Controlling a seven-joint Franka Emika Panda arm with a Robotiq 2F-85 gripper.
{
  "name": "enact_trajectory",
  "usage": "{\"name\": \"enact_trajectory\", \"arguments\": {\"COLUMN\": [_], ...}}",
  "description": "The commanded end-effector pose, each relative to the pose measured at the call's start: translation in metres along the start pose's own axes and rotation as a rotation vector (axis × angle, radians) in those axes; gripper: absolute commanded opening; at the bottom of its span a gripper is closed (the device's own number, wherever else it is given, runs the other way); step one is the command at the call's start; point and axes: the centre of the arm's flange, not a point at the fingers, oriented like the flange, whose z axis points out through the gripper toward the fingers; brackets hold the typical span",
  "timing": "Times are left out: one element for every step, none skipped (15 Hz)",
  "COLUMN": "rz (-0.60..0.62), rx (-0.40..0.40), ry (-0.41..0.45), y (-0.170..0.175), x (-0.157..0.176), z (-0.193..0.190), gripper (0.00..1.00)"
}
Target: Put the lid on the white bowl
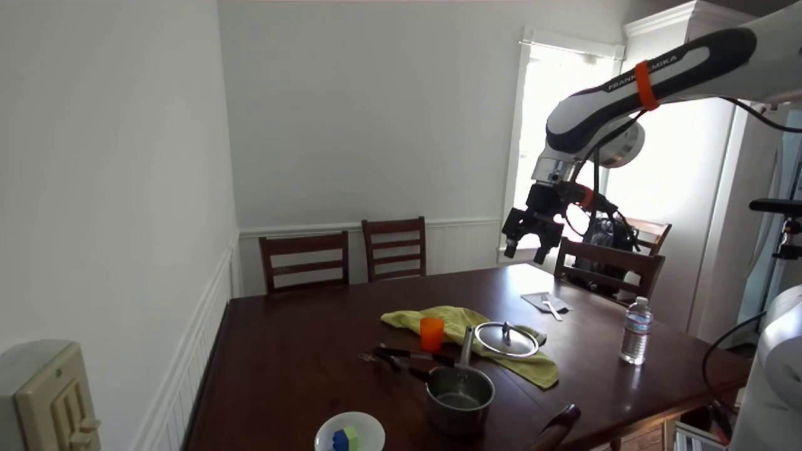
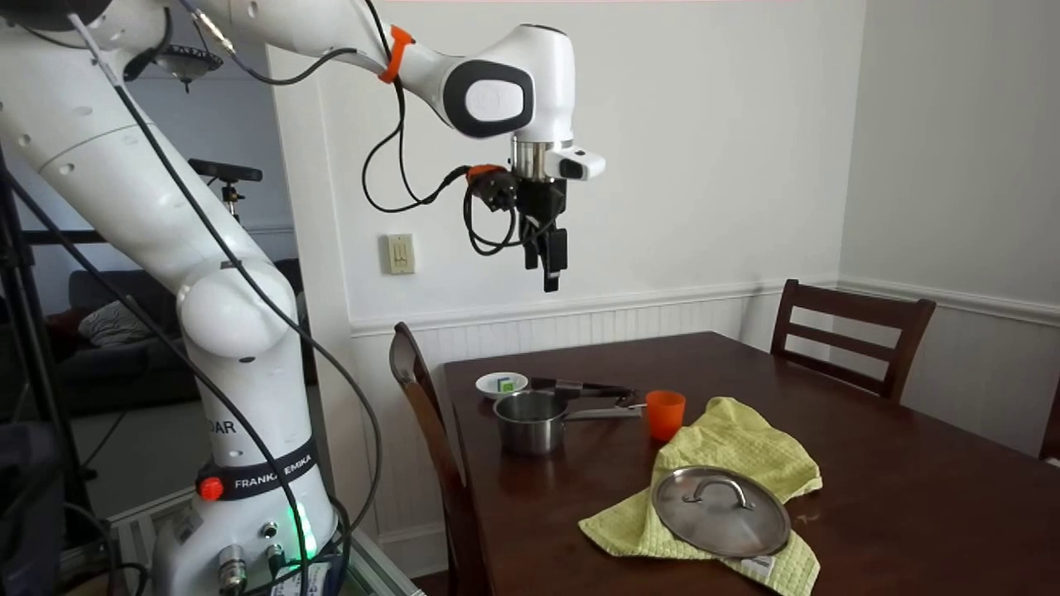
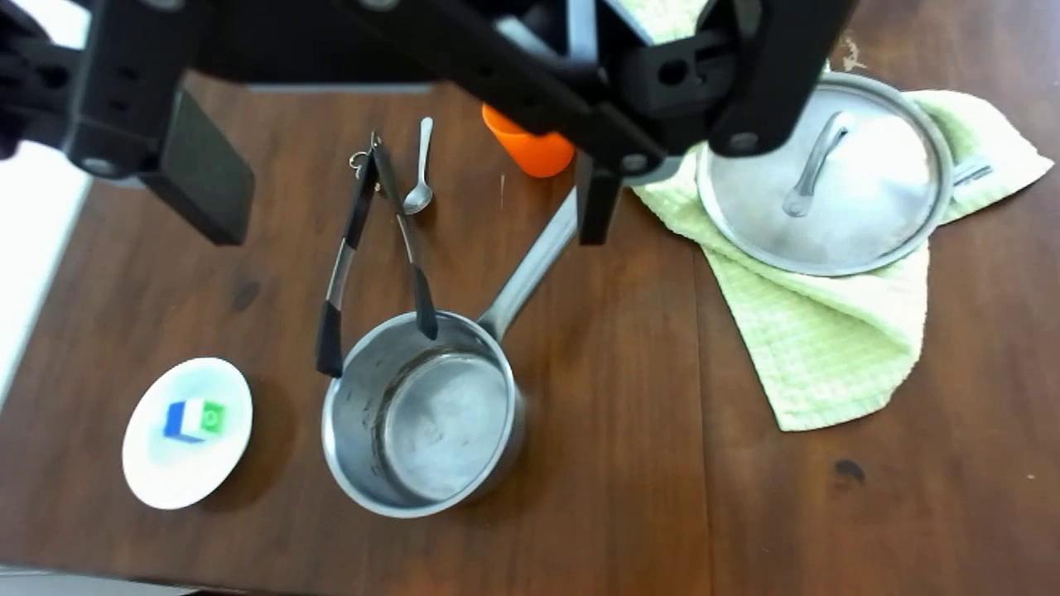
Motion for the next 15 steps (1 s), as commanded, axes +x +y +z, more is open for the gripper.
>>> {"name": "enact_trajectory", "arguments": {"rz": [-0.001, -0.011, -0.023, -0.032, -0.020, 0.087, 0.140, 0.187, 0.239, 0.296, 0.360, 0.424, 0.490, 0.556, 0.620], "rx": [0.001, -0.001, -0.005, -0.011, 0.001, 0.041, 0.046, 0.052, 0.050, 0.065, 0.068, 0.072, 0.070, 0.069, 0.057], "ry": [0.000, -0.003, -0.006, -0.008, -0.008, 0.009, 0.007, 0.018, 0.026, 0.021, 0.023, 0.025, 0.034, 0.038, 0.052], "y": [0.002, -0.003, -0.010, -0.017, -0.020, -0.003, 0.023, 0.049, 0.072, 0.098, 0.125, 0.151, 0.173, 0.194, 0.208], "x": [0.000, 0.000, -0.001, -0.001, 0.003, 0.025, 0.042, 0.054, 0.055, 0.059, 0.064, 0.069, 0.079, 0.089, 0.103], "z": [0.000, 0.001, 0.003, 0.004, 0.012, 0.014, 0.018, 0.023, 0.031, 0.042, 0.051, 0.059, 0.066, 0.072, 0.074], "gripper": [1.00, 1.00, 1.00, 1.00, 1.00, 1.00, 1.00, 1.00, 1.00, 1.00, 1.00, 1.00, 1.00, 1.00, 1.00]}}
